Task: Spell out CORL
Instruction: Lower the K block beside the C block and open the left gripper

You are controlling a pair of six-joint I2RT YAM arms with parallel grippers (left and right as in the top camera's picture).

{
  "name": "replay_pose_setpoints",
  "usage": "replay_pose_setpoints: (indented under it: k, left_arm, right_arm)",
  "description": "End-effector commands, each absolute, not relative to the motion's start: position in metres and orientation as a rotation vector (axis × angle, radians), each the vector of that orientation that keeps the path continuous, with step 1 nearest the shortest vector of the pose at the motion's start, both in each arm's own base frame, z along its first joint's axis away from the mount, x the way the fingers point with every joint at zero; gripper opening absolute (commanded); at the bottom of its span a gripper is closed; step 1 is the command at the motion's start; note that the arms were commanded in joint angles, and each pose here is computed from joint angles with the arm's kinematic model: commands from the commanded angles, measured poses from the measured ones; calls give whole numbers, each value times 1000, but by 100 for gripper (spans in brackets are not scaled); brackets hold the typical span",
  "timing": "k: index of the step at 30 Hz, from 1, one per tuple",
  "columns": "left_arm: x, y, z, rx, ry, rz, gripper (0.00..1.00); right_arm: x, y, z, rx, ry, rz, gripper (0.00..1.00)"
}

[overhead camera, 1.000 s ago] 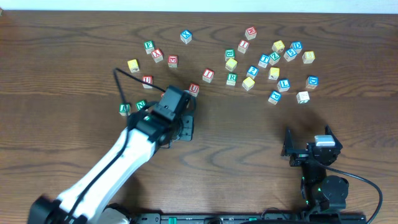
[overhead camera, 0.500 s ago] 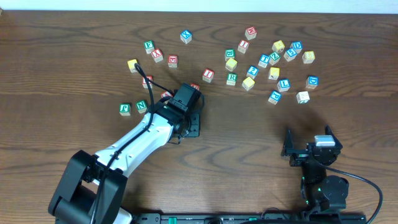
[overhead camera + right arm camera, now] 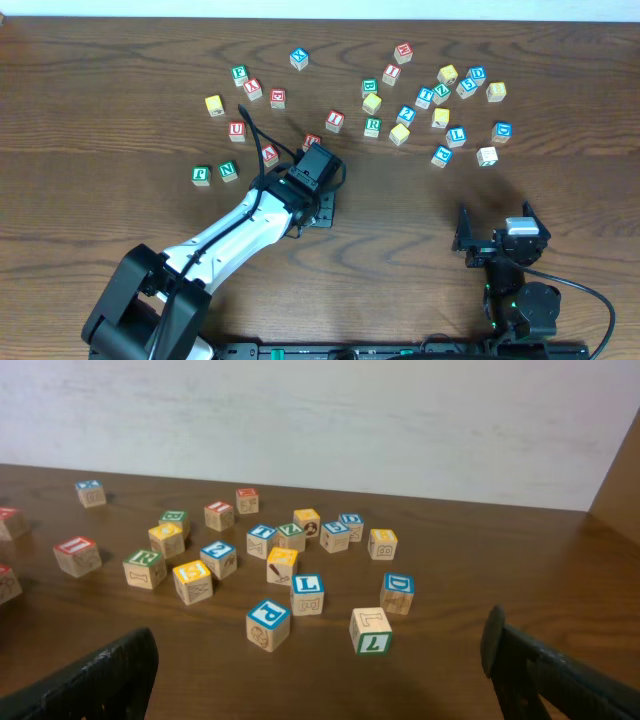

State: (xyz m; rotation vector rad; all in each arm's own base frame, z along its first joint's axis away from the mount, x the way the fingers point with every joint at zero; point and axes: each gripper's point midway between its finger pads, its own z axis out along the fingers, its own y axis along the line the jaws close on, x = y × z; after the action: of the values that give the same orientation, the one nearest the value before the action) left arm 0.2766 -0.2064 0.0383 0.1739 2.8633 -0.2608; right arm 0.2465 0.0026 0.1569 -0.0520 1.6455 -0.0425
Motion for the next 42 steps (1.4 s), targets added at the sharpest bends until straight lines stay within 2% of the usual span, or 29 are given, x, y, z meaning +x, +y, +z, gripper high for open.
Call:
replay_pose_setpoints:
  k: [1, 16, 42]
  left_arm:
    - [281, -191, 32, 125, 2852, -139, 8]
    - [289, -186, 15, 121, 2841, -47, 7]
    - [298, -192, 18, 56, 2803, -34, 7]
  right_arm:
    - [246, 0, 157, -31, 1645, -44, 99]
    - [246, 0, 157, -31, 1645, -44, 99]
    - [246, 0, 157, -31, 1645, -44, 99]
